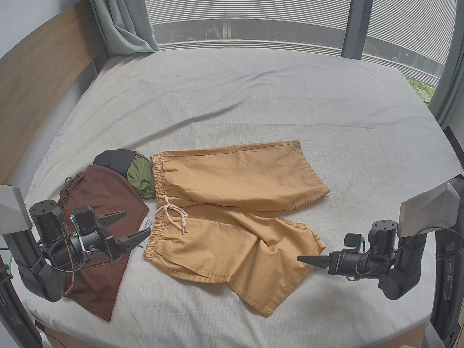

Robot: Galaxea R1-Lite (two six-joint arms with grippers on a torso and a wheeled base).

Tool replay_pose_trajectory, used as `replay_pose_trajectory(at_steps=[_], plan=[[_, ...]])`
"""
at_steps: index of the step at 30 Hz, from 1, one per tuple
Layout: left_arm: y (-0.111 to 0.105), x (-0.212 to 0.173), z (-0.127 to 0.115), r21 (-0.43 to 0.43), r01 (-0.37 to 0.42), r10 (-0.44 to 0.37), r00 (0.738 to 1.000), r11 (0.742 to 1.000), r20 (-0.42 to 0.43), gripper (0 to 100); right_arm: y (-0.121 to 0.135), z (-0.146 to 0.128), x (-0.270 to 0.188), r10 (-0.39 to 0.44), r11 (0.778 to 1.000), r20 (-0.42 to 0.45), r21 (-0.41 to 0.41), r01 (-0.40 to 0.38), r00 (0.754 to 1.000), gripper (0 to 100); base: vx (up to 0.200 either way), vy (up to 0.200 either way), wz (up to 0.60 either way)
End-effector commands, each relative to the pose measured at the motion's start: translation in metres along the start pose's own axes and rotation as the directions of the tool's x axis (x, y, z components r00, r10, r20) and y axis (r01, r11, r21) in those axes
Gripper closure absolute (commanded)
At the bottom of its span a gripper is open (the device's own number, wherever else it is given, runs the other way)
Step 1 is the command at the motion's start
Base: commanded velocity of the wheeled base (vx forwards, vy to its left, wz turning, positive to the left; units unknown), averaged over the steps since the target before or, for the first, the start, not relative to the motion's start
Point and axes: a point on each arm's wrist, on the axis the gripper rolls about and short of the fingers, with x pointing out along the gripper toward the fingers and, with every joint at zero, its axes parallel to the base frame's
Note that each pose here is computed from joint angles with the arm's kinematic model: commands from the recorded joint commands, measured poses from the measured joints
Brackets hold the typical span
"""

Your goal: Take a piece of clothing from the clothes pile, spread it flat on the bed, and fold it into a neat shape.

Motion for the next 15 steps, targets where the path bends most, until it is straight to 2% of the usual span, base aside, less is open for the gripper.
replay_pose_trajectory(at_steps=[1, 15], plan=[[-0.0001, 0.0005, -0.0011, -0.004, 0.007, -0.007, 1.0, 1.0, -0.004, 0, 0.0056, 0.0169, -0.0143, 0.0, 1.0, 0.067, -0.023, 0.002, 0.998, 0, 0.0, 0.0, 0.0], [-0.0005, 0.0012, -0.0025, -0.005, 0.009, -0.01, 1.0, 1.0, -0.009, 0, -0.0022, 0.0199, -0.0186, -0.022, 1.0, 0.086, -0.012, 0.023, 0.996, 0, 0.0, 0.0, 0.0]])
